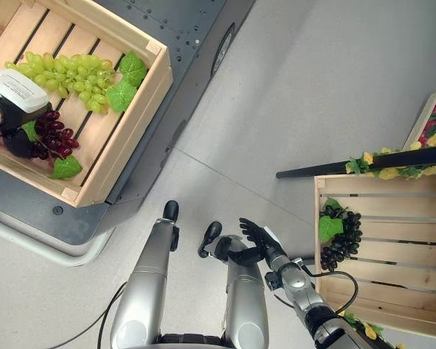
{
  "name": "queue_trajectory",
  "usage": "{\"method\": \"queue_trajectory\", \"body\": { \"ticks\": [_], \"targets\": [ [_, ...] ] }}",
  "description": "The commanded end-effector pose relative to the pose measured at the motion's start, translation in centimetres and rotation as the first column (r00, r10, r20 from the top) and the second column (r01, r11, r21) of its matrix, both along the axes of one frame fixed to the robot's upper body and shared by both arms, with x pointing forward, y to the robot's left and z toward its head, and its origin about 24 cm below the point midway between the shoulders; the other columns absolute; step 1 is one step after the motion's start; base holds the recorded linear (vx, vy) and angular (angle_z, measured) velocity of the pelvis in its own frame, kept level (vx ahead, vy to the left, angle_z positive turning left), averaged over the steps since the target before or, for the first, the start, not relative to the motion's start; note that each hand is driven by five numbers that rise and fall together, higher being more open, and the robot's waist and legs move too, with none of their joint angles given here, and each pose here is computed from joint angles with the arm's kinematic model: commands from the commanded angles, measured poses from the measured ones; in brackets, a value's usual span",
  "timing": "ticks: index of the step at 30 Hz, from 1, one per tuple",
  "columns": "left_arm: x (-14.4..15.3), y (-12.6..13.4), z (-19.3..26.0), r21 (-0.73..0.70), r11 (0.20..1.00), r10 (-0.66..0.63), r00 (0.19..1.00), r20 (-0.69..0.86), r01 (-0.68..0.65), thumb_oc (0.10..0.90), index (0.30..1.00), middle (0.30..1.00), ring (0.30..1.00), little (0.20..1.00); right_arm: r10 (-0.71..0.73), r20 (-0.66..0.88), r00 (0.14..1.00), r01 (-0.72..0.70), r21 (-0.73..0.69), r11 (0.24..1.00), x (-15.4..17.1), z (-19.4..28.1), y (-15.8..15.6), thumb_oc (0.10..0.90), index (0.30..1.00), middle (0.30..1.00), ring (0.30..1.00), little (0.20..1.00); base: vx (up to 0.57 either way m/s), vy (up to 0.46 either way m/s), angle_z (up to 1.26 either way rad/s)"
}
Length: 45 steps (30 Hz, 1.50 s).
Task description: Pick up the fruits from the basket on one side to the basket on the other side
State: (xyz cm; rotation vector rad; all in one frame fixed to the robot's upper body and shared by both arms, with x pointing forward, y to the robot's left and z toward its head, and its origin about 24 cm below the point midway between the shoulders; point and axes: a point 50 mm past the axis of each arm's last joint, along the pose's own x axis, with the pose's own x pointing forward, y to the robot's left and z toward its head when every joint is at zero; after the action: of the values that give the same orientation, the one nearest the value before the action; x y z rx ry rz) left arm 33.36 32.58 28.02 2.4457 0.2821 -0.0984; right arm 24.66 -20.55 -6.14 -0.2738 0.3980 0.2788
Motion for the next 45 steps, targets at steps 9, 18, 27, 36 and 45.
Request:
{"method": "queue_trajectory", "body": {
  "ticks": [9, 18, 27, 36, 45],
  "targets": [
    [-1.7, -0.1, 3.1, -0.129, 0.98, -0.136, 0.985, 0.105, 0.15, 0.8, 0.9, 0.9, 0.9, 0.9, -0.083, 0.032, 0.996, 0.081, 0.044, 0.996, -1.0, 0.1, -2.1, 0.8, 0.9, 0.9, 0.9, 0.9, -0.01, -0.005, 0.02],
    [-1.2, 0.1, -1.5, -0.326, 0.921, -0.202, 0.977, 0.063, 0.211, 0.8, 0.9, 0.9, 0.9, 0.9, -0.091, 0.039, 0.995, 0.09, 0.025, 0.996, -1.3, 0.1, -2.5, 0.8, 0.9, 0.9, 0.9, 0.9, 0.0, 0.0, 0.0],
    [-0.9, 1.2, -5.4, -0.188, 0.98, -0.09, 0.983, -0.161, 0.059, 0.8, 0.9, 0.9, 0.9, 0.9, -0.083, 0.067, 0.994, 0.083, 0.002, 0.997, -0.5, 0.9, -2.8, 0.8, 0.9, 0.9, 0.9, 0.9, -0.01, 0.014, -0.02],
    [-0.4, 2.3, -1.9, 0.034, 0.99, 0.14, 0.988, -0.067, -0.138, 0.8, 0.9, 0.9, 0.9, 0.9, -0.067, 0.082, 0.994, 0.068, -0.002, 0.998, -0.4, 1.2, -3.1, 0.8, 0.9, 0.9, 0.9, 0.9, -0.01, 0.005, -0.05],
    [-0.1, 1.1, 2.4, 0.206, 0.966, 0.147, 0.987, 0.06, -0.156, 0.8, 0.9, 0.9, 0.9, 0.9, -0.066, 0.075, 0.995, 0.063, 0.032, 0.997, -0.5, 0.8, -2.5, 0.8, 0.9, 0.9, 0.9, 0.9, 0.01, -0.035, 0.04]
  ]
}}
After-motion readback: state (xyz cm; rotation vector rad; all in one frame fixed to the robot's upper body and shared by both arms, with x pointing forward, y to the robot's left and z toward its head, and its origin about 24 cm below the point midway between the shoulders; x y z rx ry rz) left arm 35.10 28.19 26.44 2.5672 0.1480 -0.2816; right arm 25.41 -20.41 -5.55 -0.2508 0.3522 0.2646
